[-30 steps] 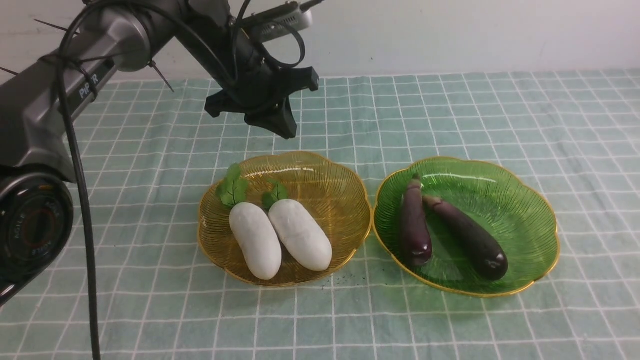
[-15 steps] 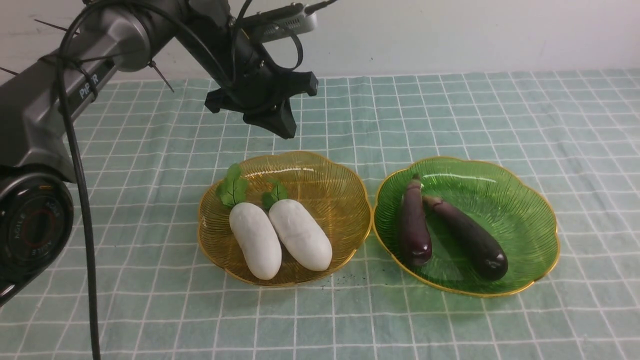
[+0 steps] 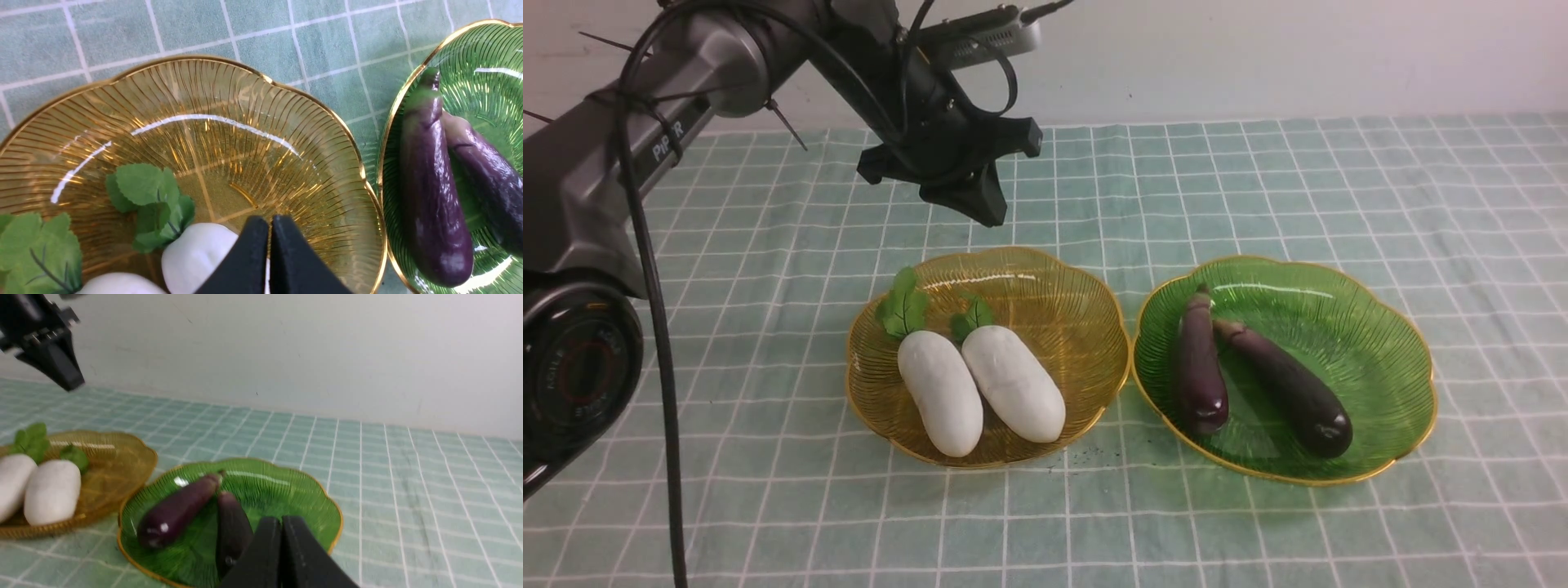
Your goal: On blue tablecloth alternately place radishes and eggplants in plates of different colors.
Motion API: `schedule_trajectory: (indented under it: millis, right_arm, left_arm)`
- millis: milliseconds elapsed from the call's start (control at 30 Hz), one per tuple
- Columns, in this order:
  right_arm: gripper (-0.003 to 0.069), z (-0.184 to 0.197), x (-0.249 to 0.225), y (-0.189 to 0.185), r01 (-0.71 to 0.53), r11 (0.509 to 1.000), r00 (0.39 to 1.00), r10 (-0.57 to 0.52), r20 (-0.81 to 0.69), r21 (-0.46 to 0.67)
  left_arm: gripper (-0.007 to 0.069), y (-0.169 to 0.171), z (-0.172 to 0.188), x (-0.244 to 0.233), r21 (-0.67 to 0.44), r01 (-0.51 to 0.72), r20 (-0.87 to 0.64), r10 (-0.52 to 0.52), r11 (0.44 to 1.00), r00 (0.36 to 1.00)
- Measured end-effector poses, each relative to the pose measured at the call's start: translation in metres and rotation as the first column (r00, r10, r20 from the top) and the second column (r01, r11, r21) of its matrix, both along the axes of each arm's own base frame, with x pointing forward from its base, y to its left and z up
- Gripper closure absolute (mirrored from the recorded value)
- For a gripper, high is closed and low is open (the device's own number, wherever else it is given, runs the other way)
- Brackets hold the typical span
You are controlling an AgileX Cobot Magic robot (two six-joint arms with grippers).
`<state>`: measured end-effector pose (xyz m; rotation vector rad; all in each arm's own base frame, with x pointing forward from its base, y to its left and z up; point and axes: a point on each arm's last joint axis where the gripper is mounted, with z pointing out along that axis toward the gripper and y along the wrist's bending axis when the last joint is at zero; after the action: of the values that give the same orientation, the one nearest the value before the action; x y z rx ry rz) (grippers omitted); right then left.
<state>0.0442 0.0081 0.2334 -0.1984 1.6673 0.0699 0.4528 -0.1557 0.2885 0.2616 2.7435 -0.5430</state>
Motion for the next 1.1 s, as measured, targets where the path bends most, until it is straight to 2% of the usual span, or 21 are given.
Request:
schedule_trajectory:
  millis: [133, 267, 633, 833, 967, 1100]
  right_arm:
    - [0.0674, -0.028, 0.005, -0.001, 0.041, 0.999, 0.996, -0.041, -0.085, -0.011]
    - [0.0674, -0.055, 0.008, -0.001, 0.049, 0.999, 0.984, -0.052, -0.170, -0.022]
    - [0.0674, -0.053, 0.009, -0.002, 0.065, 0.998, 0.990, -0.066, -0.122, -0.015]
    - [0.0674, -0.053, 0.010, -0.007, 0.155, 0.988, 0.981, -0.156, -0.118, -0.014]
    - [0.0674, -0.053, 0.010, -0.008, 0.172, 0.985, 0.978, -0.173, -0.118, -0.013]
    - [0.0674, -0.053, 0.010, -0.008, 0.172, 0.985, 0.978, -0.172, -0.119, -0.012]
  left_arm:
    - [0.0633, 0.000, 0.005, -0.001, -0.002, 0.002, 0.013, -0.002, 1.000, 1.000]
    - [0.0633, 0.003, 0.032, -0.011, -0.012, 0.017, 0.071, -0.016, 1.000, 0.997]
    - [0.0633, 0.019, 0.134, -0.068, -0.062, 0.036, 0.285, -0.017, 0.997, 0.958]
    - [0.0633, 0.034, 0.194, -0.124, -0.081, 0.066, 0.429, -0.025, 0.995, 0.903]
    - [0.0633, 0.045, 0.219, -0.163, -0.064, 0.101, 0.504, -0.056, 0.993, 0.862]
    - [0.0633, 0.056, 0.229, -0.203, -0.057, 0.112, 0.531, -0.065, 0.992, 0.845]
